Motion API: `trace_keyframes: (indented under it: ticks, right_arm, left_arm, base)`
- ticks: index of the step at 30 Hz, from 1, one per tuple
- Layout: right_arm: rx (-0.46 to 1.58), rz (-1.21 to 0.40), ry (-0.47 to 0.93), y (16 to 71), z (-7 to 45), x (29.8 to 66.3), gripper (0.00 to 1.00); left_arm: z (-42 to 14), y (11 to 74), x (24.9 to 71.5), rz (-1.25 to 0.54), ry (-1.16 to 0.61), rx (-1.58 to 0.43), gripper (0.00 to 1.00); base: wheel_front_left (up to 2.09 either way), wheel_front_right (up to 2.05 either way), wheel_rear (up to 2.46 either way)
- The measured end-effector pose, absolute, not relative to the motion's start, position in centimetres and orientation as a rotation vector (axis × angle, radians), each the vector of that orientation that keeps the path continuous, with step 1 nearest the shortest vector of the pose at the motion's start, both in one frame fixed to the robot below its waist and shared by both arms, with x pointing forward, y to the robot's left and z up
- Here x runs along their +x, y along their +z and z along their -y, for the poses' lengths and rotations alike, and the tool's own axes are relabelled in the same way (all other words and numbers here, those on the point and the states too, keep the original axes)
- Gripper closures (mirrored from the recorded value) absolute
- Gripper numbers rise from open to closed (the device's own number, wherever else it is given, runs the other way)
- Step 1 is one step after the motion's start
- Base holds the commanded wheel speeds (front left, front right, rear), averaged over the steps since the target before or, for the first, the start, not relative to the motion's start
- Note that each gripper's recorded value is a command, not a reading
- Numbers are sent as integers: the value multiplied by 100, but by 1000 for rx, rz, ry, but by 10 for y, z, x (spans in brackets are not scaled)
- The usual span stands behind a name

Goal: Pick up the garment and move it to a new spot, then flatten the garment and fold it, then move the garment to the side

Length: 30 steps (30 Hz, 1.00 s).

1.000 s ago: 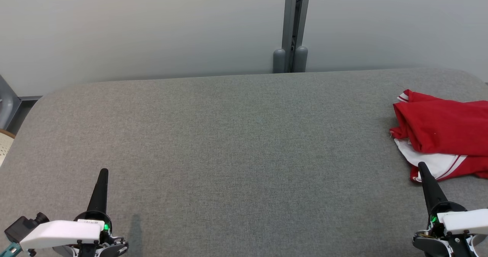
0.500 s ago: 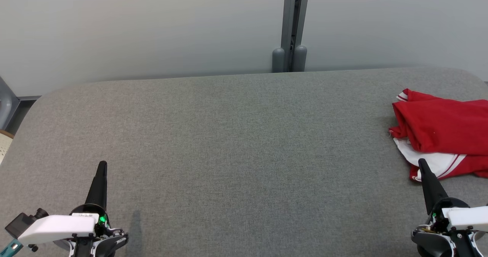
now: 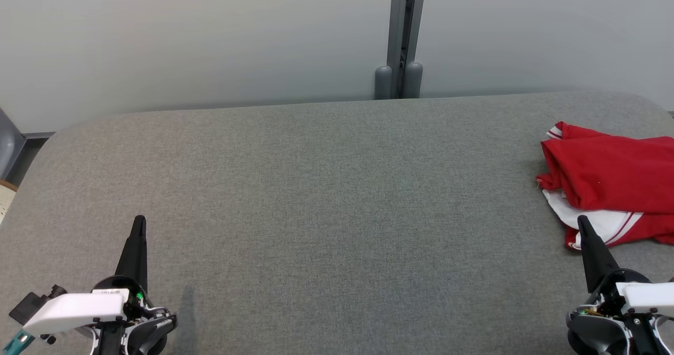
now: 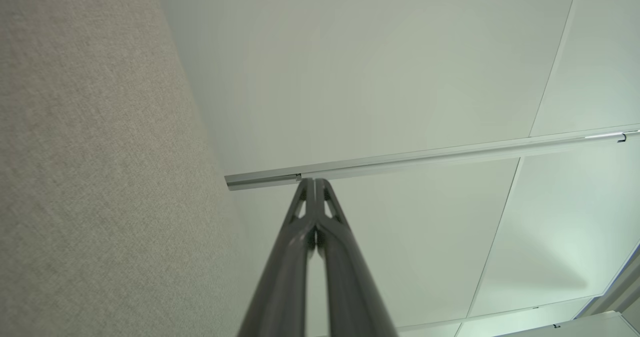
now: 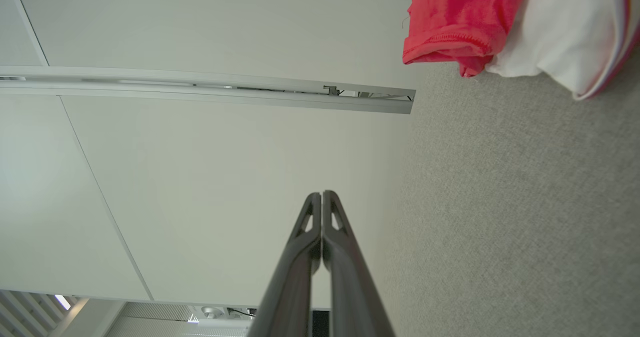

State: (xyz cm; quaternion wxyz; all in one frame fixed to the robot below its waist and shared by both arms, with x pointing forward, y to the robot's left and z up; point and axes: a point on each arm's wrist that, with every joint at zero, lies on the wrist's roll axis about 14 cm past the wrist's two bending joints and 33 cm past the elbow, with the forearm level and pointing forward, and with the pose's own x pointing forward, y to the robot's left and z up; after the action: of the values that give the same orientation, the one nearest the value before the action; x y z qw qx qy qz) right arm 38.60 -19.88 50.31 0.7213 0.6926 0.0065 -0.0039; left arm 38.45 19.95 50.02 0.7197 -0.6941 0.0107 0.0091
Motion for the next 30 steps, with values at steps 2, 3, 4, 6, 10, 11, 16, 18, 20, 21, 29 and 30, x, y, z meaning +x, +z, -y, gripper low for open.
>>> trace_keyframes:
  ticks: [2,3,4,6,10,11,16,18,20,21,29,30]
  right_arm:
    - [1545,-13,-9,503,199,386,100]
    - [1551,-11,-9,504,199,387,100]
    - [1557,-10,-8,504,199,387,100]
    - [1572,-7,-7,505,199,388,100]
    - [1574,-7,-6,505,199,388,100]
    - [1574,-7,-6,505,199,388,100]
    - [1575,-7,-6,505,199,388,100]
    - [1575,-6,-7,505,199,388,100]
    - [1575,-6,-7,505,200,388,100]
    - [1575,-6,-7,505,200,388,100]
    - [1576,-5,-8,505,200,388,100]
    - [1576,-5,-8,505,200,388,100]
  left_arm:
    - [-199,500,385,-20,20,-1551,100]
    - [-199,501,385,-18,16,-1555,100]
    - [-199,502,386,-15,15,-1563,100]
    - [-199,503,387,-12,8,-1574,100]
    - [-199,503,387,-11,8,-1576,100]
    - [-199,503,387,-11,8,-1577,100]
    - [-199,503,387,-10,9,-1577,100]
    - [-199,503,387,-10,9,-1577,100]
    - [-199,503,387,-10,9,-1577,100]
    - [-199,503,387,-10,9,-1578,100]
    - [-199,503,387,-11,9,-1578,100]
    - [-199,503,387,-10,9,-1579,100]
  base:
    - [0,0,0]
    - [0,0,0]
    - [0,0,0]
    - [0,0,0]
    - [0,0,0]
    - [0,0,0]
    - [0,0,0]
    - [0,0,0]
    - [0,0,0]
    - [0,0,0]
    - [0,0,0]
    - [0,0,0]
